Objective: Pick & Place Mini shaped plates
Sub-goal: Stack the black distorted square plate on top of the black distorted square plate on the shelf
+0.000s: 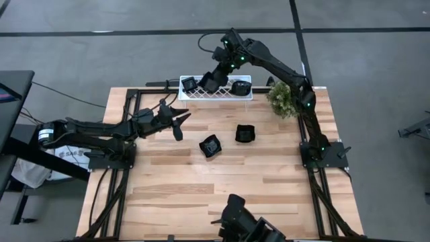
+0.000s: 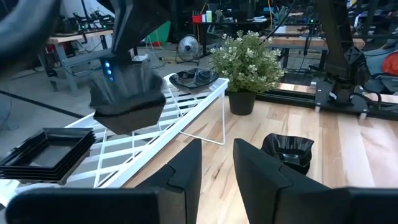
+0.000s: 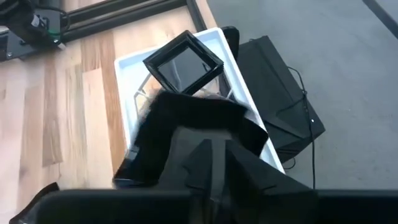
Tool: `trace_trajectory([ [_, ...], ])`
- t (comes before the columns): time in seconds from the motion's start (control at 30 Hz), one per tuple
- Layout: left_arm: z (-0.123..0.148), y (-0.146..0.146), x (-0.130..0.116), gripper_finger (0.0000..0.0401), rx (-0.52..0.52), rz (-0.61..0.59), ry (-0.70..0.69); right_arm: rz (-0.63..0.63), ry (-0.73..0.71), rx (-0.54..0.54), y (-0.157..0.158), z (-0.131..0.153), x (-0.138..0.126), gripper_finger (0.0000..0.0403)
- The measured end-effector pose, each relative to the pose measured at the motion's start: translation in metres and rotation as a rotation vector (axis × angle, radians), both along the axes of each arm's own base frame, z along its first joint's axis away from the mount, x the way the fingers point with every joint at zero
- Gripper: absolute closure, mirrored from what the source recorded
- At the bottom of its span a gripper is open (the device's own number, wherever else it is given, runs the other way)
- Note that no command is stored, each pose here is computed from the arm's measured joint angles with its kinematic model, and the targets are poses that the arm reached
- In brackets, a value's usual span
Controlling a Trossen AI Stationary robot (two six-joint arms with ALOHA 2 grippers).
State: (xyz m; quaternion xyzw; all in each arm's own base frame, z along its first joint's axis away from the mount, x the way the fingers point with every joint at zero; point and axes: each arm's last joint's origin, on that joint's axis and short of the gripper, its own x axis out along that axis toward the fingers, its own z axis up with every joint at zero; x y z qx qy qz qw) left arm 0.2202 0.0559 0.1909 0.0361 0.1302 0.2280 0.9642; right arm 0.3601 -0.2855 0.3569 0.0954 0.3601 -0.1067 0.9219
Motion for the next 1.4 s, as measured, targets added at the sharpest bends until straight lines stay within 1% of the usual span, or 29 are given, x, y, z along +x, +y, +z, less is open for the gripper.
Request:
trace_trajectory([
  [0.07,0.000,0.000,0.000,0.0306,-0.002,0.000,-0.001,-0.002,0.003,-0.005,0.000,0.000,0.000,0.0340],
  [0.17,0.000,0.000,0.000,0.0306,-0.002,0.000,-0.001,-0.012,0.018,-0.043,-0.001,0.000,-0.001,0.0308],
  [0.3,0.000,0.000,0.000,0.0306,-0.002,0.000,-0.001,-0.027,0.013,-0.072,0.001,0.009,-0.005,0.0283],
  [0.47,0.000,0.000,0.000,0.0306,-0.002,0.000,-0.001,-0.005,-0.012,-0.106,0.013,0.034,-0.020,0.0287],
  [0.57,0.000,0.000,0.000,0.0306,-0.002,0.000,-0.001,0.011,-0.053,-0.118,0.027,0.058,-0.035,0.0297],
  [0.67,0.000,0.000,0.000,0.0306,-0.002,-0.001,-0.001,0.089,-0.108,-0.080,0.047,0.080,-0.054,0.0305],
  [0.77,0.000,0.000,0.000,0.0306,-0.003,-0.003,-0.001,0.190,-0.140,-0.014,0.069,0.086,-0.070,0.0310],
  [0.87,0.000,-0.001,0.000,0.0306,-0.012,-0.036,-0.002,0.264,-0.152,0.045,0.090,0.075,-0.082,0.0314],
  [0.93,0.000,-0.002,0.001,0.0306,-0.021,-0.073,-0.004,0.287,-0.151,0.058,0.105,0.059,-0.089,0.0317],
  [1.07,-0.001,-0.004,0.002,0.0306,-0.039,-0.132,-0.008,0.294,-0.169,0.091,0.135,0.012,-0.106,0.0323],
  [1.13,-0.001,-0.004,0.002,0.0306,-0.044,-0.150,-0.009,0.302,-0.184,0.090,0.151,-0.011,-0.115,0.0326],
  [1.23,-0.001,-0.004,0.002,0.0306,-0.044,-0.152,-0.009,0.299,-0.175,0.039,0.174,-0.042,-0.129,0.0328],
  [1.4,0.000,-0.004,0.002,0.0306,-0.037,-0.154,-0.007,0.357,-0.077,-0.089,0.205,-0.086,-0.140,0.0328],
])
